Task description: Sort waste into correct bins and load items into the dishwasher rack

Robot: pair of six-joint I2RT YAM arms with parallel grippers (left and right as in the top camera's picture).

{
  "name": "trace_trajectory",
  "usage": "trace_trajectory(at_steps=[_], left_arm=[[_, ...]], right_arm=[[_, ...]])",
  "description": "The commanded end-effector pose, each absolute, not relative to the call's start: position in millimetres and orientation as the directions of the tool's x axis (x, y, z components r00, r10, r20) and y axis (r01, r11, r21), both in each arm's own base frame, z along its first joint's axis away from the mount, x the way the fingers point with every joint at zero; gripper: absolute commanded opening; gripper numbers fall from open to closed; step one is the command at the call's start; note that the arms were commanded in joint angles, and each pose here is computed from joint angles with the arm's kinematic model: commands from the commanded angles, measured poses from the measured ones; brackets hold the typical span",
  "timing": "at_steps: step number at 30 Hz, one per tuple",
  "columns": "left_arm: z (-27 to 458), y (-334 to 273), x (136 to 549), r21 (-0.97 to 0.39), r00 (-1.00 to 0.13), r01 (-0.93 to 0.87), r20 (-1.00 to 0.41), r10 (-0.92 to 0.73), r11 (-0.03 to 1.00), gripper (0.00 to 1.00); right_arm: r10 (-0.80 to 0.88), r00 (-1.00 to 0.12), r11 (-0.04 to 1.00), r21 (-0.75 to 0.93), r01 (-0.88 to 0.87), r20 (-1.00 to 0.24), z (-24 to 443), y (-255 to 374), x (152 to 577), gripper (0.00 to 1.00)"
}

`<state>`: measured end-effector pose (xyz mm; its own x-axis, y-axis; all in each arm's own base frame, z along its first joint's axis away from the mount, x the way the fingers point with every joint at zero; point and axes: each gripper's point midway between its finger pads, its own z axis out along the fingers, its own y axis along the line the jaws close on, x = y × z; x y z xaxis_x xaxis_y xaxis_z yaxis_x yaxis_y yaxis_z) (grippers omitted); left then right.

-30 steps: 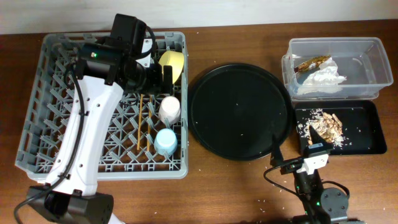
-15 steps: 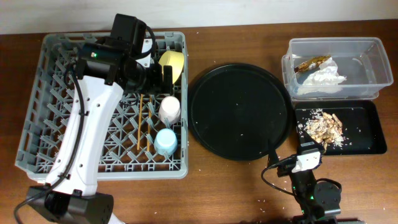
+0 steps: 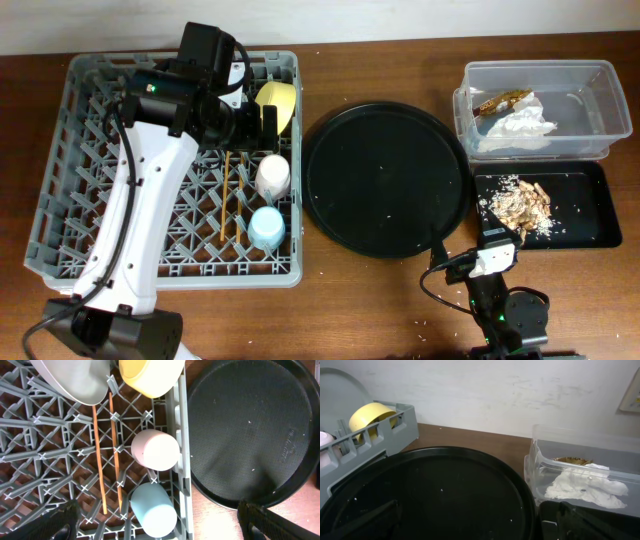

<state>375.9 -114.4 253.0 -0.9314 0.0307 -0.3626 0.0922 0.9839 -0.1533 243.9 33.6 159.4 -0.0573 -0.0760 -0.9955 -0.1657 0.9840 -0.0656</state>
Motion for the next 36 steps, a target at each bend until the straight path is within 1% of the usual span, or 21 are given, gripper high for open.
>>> trace_trajectory(at_steps=[1, 7, 13, 16, 18, 19, 20, 23, 25, 30, 34, 36], left_arm=[[256, -117, 376, -0.162, -0.929, 0.103, -0.369, 0.037, 0.981, 0.99], [256, -117, 376, -0.161, -0.928, 0.103, -0.37, 0.037, 0.981, 0.99], [255, -104, 382, -0.095, -0.918, 0.076, -0.396, 0.032, 0.993, 0.99], [282, -103, 403, -0.078, -0.832, 0.087, -0.554, 0.029, 0.993, 0.99], [307, -106, 413, -0.063, -0.737, 0.145, -0.673, 0.065, 0.987, 0.99], [317, -106, 414, -0.05, -0.694, 0.168, -0.715, 0.082, 0.985, 0.99], [331, -105, 412, -0.03, -0.626, 0.195, -0.773, 0.101, 0.98, 0.99], [342, -93, 398, -0.007, -0.531, 0.201, -0.841, 0.103, 0.98, 0.99], [338, -78, 382, -0.02, -0.489, 0.187, -0.869, 0.075, 0.982, 0.99], [304, -48, 344, -0.04, -0.41, 0.144, -0.912, 0.023, 0.989, 0.99], [279, -29, 317, -0.039, -0.288, 0.11, -0.958, -0.006, 0.993, 0.99], [263, -28, 301, 0.011, -0.199, 0.155, -0.979, 0.043, 0.988, 0.99]], right_arm=[[-0.075, -0.057, 0.983, -0.064, -0.174, -0.996, 158, 35, 243, 0.98], [-0.075, -0.057, 0.983, -0.064, -0.174, -0.996, 158, 35, 243, 0.99], [-0.075, -0.057, 0.983, -0.064, -0.174, -0.996, 158, 35, 243, 0.98], [-0.075, -0.057, 0.983, -0.064, -0.174, -0.996, 158, 35, 243, 0.98], [-0.075, -0.057, 0.983, -0.064, -0.174, -0.996, 158, 35, 243, 0.98], [-0.075, -0.057, 0.983, -0.064, -0.174, -0.996, 158, 35, 243, 0.98], [-0.075, -0.057, 0.983, -0.064, -0.174, -0.996, 158, 35, 243, 0.98], [-0.075, -0.057, 0.983, -0.064, -0.174, -0.996, 158, 35, 243, 0.98], [-0.075, -0.057, 0.983, -0.064, -0.174, -0.996, 158, 35, 243, 0.98], [-0.075, -0.057, 0.983, -0.064, -0.174, -0.996, 158, 35, 243, 0.99], [-0.075, -0.057, 0.983, -0.064, -0.174, -0.996, 158, 35, 243, 0.98], [-0.075, -0.057, 0.983, -0.064, -0.174, -0.996, 158, 35, 243, 0.98]])
